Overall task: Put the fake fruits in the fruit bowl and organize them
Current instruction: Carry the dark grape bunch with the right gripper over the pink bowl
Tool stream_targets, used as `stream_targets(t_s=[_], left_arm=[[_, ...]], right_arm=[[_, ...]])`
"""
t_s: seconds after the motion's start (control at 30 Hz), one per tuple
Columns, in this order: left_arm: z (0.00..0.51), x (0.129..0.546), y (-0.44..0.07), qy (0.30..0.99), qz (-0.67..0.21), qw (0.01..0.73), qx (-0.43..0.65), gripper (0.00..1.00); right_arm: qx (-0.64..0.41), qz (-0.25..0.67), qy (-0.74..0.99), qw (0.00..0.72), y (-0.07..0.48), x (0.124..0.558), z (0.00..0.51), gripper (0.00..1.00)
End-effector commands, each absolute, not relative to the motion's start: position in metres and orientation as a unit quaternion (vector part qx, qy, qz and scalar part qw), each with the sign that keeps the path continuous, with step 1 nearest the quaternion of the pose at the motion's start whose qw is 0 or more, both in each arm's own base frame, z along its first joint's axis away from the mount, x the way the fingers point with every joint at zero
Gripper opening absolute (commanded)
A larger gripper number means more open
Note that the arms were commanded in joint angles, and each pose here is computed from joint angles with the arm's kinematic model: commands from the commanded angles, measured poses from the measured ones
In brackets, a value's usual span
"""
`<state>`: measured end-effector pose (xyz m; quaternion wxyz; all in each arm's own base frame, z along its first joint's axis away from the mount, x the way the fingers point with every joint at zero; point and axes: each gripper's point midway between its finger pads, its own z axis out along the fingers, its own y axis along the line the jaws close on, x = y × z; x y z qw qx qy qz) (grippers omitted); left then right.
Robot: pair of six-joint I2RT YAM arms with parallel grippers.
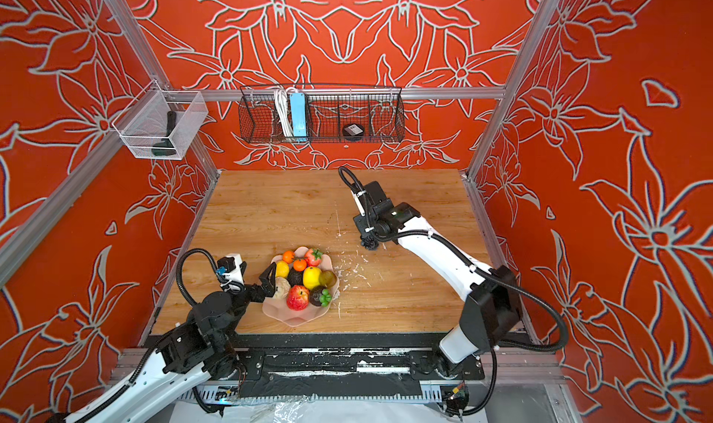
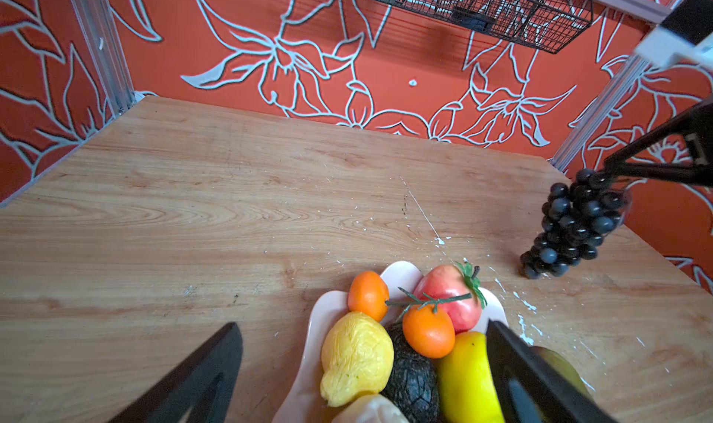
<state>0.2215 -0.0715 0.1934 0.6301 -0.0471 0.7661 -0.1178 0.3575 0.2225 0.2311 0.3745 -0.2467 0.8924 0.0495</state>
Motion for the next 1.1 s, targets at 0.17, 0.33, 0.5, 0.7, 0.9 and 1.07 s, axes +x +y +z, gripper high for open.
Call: stream_targets(t_s=[0.17, 0.33, 0.5, 0.7, 0.9, 1.07], left_arm=[[0.191, 0.219, -0.046, 0.759, -0.08, 0.64, -0.094, 0.98], [0.189, 0.216, -0.033, 0.756, -0.057, 0.641, -0.118, 0.98], [0.189, 0.214, -0.024, 0.754, -0.044, 0.642, -0.135, 0.98], [0.189, 0.212, -0.019, 0.75, -0.04, 0.645, -0.144, 0.98], [0.19, 0.21, -0.016, 0.747, -0.039, 0.647, -0.151, 0.98], [0.19, 0.208, -0.013, 0.745, -0.038, 0.648, -0.155, 0.98]], right_arm=[[-0.278, 0.133, 0.849, 0.428, 0.255, 0.317, 0.307, 0.0], [-0.32, 0.144, 0.824, 0.445, 0.274, 0.291, 0.342, 0.0], [-0.366, 0.162, 0.797, 0.452, 0.304, 0.26, 0.365, 0.0], [-0.411, 0.173, 0.772, 0.453, 0.338, 0.228, 0.376, 0.0], [-0.456, 0.197, 0.75, 0.437, 0.381, 0.195, 0.368, 0.0], [-0.489, 0.224, 0.737, 0.409, 0.413, 0.168, 0.352, 0.0]])
